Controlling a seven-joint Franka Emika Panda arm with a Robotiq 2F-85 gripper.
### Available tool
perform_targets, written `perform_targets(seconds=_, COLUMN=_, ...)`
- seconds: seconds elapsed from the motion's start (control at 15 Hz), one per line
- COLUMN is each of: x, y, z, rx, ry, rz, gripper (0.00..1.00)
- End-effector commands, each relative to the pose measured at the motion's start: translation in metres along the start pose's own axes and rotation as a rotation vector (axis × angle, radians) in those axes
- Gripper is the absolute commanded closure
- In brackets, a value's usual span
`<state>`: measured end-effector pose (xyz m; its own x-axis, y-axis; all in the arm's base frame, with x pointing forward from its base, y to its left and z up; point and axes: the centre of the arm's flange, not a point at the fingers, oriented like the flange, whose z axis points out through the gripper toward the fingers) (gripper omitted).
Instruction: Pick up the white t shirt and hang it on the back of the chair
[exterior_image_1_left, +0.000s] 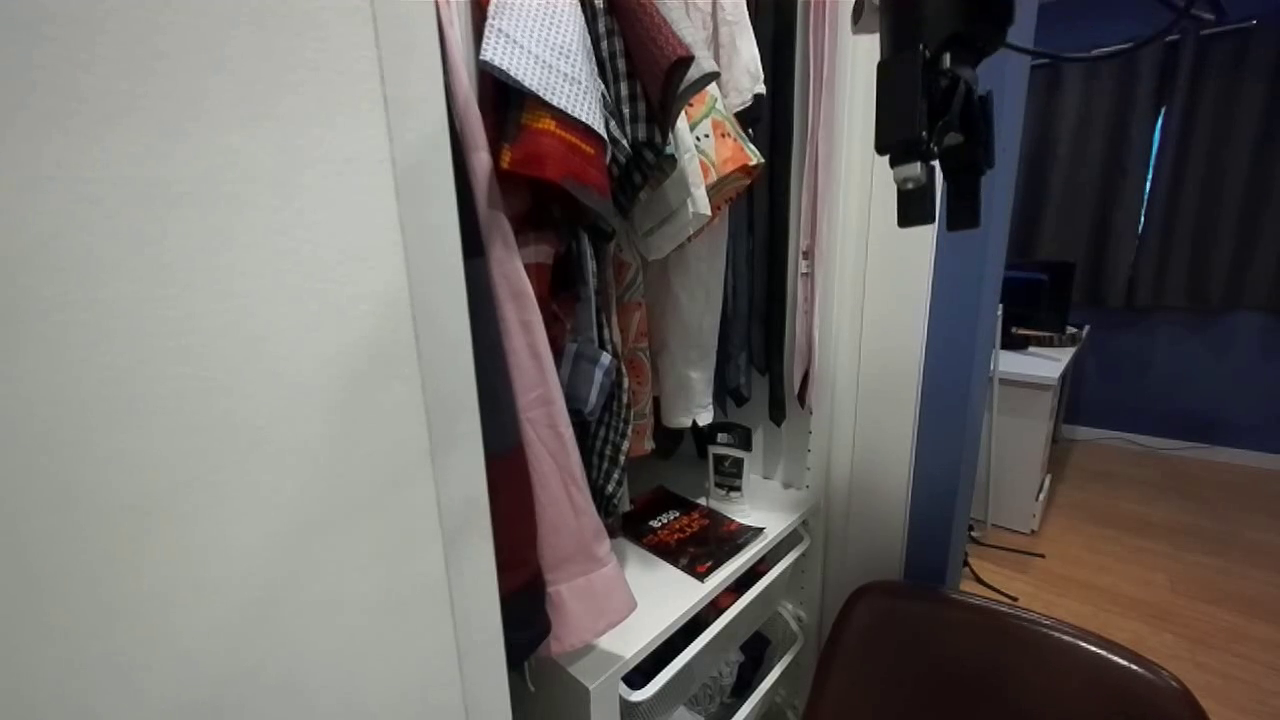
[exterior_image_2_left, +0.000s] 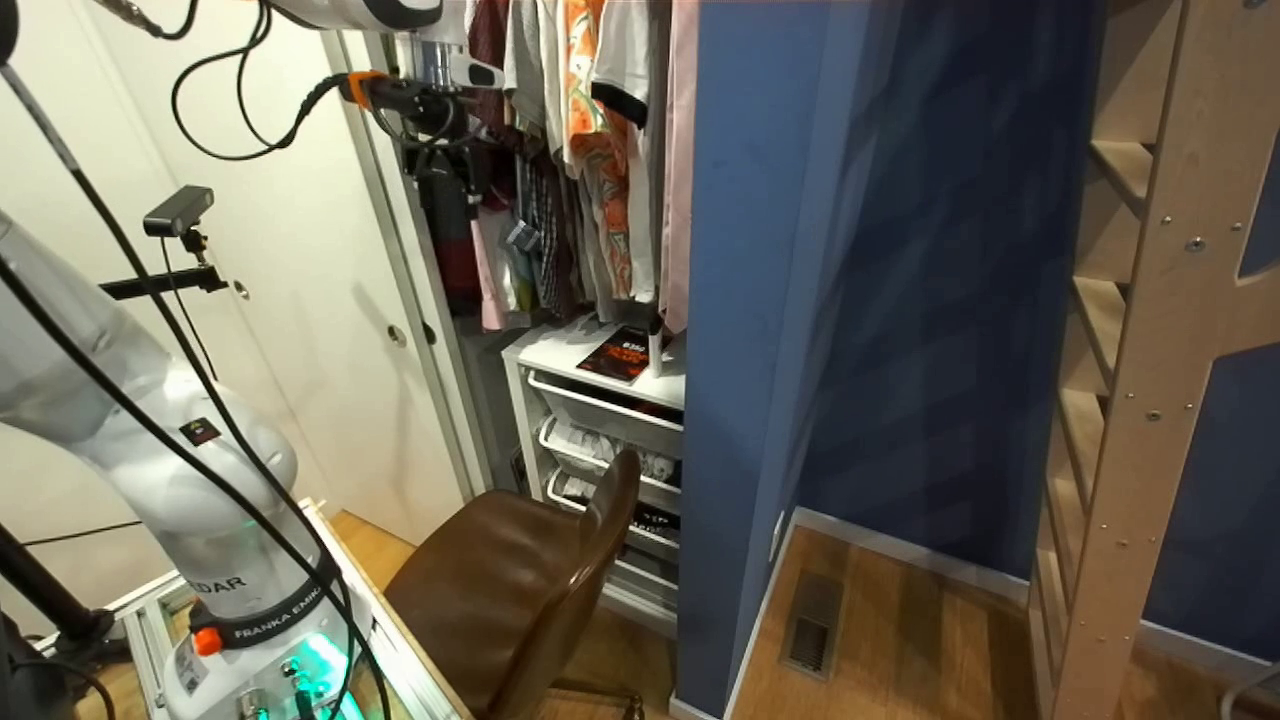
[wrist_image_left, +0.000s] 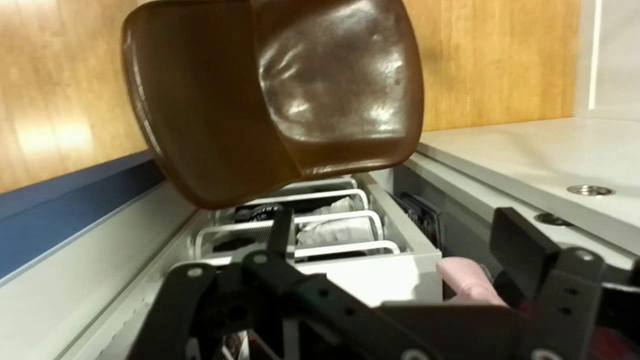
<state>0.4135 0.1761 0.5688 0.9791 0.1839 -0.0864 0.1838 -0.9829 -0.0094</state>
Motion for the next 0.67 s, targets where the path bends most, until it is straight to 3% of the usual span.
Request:
perform_targets(seconds=0.0, x=0.0, y=0.001, z=-0.061, rx=-0.125, ry=0.15, rz=-0.053, gripper=0.0)
perform_targets(seconds=0.07, x=0.0, y=0.001, z=-0.075, rx=-0.137, ry=0.213, rz=-0.048, gripper=0.0)
perform_targets(seconds=0.13, x=-0.003, y=0.0, z=-0.049, rx=-0.095, ry=0.131, rz=-0.032, gripper=0.0)
perform_targets(seconds=0.27, x=-0.006, y=-0.001, z=-0.07, rx=-0.114, ry=0.187, rz=-0.037, gripper=0.0)
perform_targets(seconds=0.47, x=-0.006, y=-0.001, z=-0.072, rx=-0.118, ry=0.194, rz=-0.039, gripper=0.0)
perform_targets(seconds=0.6, x=-0.001, y=0.005, z=-0.093, rx=-0.117, ry=0.268, rz=-0.075, gripper=0.0)
